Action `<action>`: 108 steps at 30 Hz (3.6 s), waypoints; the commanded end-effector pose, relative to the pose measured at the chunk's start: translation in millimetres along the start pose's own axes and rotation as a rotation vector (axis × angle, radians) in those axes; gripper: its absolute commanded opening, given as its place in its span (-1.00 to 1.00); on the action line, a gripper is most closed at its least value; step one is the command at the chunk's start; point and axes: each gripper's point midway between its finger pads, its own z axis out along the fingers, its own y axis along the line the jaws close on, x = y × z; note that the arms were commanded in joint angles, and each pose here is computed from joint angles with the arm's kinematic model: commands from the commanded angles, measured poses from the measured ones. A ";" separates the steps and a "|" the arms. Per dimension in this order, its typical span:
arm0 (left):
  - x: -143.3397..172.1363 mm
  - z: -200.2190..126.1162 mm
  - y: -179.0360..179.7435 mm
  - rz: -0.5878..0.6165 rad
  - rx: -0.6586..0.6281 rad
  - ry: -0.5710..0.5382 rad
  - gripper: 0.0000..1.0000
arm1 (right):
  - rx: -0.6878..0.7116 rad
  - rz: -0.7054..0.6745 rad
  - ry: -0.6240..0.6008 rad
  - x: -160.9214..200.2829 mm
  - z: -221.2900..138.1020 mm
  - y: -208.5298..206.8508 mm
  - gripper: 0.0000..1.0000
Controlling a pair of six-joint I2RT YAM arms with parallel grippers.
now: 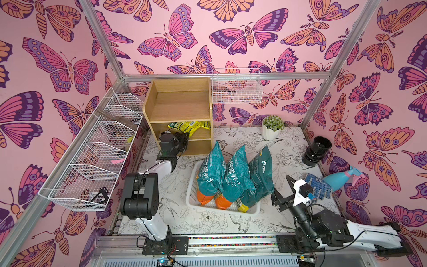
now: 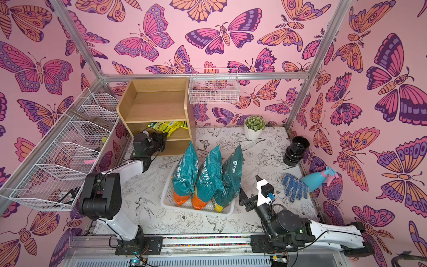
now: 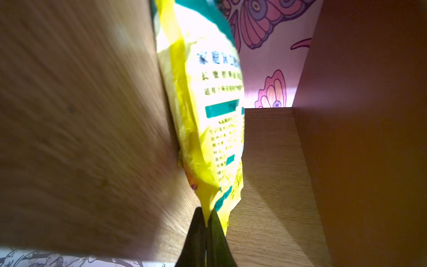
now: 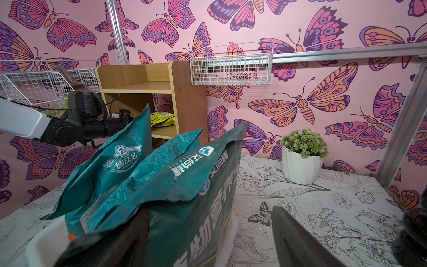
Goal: Take down the fertilizer bag from the shelf
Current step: Pick up the fertilizer bag from the shelf, then place the fertilizer bag in the storage box.
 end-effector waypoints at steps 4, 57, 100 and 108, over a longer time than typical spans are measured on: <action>-7.4 -73.4 -77.8 0.189 0.054 -0.120 -1.00 | -0.011 -0.016 0.002 2.4 0.9 2.7 0.74; 200.1 -346.1 -89.1 0.424 0.553 0.496 -1.00 | 0.021 -0.023 0.013 1.3 4.6 2.4 0.75; 224.1 -259.0 70.4 0.816 0.180 0.381 -1.00 | 0.021 -0.019 0.012 5.1 3.8 0.1 0.76; 219.4 -249.3 76.2 0.840 0.068 0.379 0.40 | 0.015 -0.017 0.012 5.5 3.7 0.9 0.76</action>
